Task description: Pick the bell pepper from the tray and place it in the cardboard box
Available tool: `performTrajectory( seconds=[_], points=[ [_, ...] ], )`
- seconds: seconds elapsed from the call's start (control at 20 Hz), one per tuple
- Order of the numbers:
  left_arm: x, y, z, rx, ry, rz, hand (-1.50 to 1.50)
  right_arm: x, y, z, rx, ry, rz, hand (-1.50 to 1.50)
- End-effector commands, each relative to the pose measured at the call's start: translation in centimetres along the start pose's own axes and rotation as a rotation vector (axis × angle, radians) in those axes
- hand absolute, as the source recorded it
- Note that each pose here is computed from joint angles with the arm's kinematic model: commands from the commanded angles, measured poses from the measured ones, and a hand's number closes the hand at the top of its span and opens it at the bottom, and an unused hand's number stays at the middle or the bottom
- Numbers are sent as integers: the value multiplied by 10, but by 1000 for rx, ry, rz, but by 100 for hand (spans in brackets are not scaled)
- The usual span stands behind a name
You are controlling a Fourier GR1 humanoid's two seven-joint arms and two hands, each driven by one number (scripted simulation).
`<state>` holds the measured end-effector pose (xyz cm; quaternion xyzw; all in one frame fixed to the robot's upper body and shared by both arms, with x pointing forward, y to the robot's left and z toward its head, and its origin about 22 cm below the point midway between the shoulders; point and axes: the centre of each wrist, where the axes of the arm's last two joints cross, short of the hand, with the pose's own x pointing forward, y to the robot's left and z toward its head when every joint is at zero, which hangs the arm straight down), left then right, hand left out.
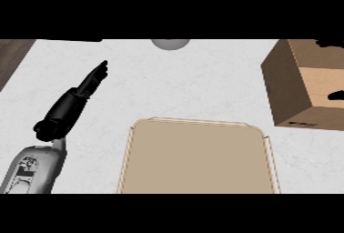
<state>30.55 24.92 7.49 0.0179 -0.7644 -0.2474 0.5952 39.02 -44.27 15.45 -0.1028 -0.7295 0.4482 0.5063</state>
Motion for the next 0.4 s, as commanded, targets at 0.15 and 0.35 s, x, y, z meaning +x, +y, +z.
performTrajectory(
  seconds=[0.15, 0.35],
  points=[
    [1, -10, -2, -12, -16, -1, 0, -16, -1, 9, -107, -39, -545, -150],
    [8, -5, -2, -20, -26, -4, 0, -11, -30, 29, -193, 1, -607, -150]
  ],
)
